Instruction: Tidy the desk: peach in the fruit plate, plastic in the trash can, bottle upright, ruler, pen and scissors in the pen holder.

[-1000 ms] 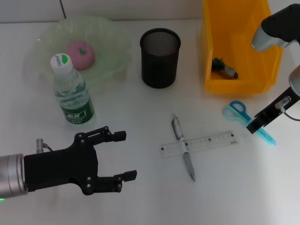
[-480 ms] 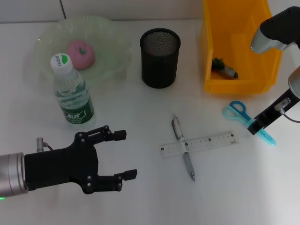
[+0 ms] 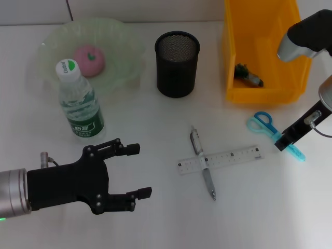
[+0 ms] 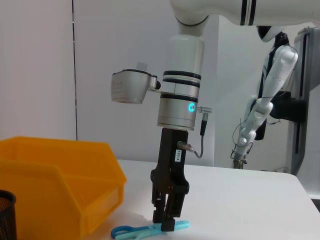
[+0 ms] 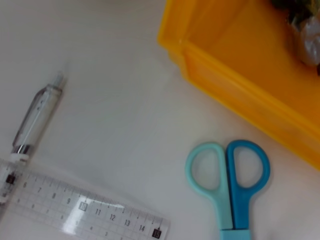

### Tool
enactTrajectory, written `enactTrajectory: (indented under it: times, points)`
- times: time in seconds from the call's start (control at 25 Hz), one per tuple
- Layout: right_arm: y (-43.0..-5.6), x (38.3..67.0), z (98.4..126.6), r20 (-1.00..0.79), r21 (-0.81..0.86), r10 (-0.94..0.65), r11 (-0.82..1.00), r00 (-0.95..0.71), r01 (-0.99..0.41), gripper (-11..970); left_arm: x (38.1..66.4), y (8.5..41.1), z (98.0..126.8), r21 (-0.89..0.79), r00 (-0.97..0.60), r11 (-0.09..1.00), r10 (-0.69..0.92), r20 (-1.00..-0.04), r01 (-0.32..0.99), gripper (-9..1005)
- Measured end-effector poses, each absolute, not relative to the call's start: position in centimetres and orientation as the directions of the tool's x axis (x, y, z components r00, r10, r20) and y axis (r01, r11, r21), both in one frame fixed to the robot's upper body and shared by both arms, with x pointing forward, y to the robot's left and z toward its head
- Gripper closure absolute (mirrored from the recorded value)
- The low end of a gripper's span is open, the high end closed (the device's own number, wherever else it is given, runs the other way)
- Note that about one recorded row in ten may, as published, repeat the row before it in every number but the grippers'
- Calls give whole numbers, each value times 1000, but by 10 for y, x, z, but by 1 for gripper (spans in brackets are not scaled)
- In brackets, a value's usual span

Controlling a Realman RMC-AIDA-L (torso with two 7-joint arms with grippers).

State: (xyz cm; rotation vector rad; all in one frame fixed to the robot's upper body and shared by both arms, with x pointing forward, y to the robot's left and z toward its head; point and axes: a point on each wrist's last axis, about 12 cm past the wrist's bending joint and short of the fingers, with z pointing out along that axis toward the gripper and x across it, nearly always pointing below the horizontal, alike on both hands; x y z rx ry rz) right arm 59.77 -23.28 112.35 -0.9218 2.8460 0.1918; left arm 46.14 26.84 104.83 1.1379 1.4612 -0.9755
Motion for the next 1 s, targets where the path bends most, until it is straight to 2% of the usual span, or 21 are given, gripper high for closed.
enactTrajectory:
  times: [0.72,1.0]
  points:
    - [-231,598,1118,-172,70,-578,801,-798,-595,764,459,268,1045,-22,-62,235,163,-985,972,135]
    - [-229,595,1124,-196,92,-578,793,-792,-602,762,459,269,1045,-21,-62,238,164,-984,971,135]
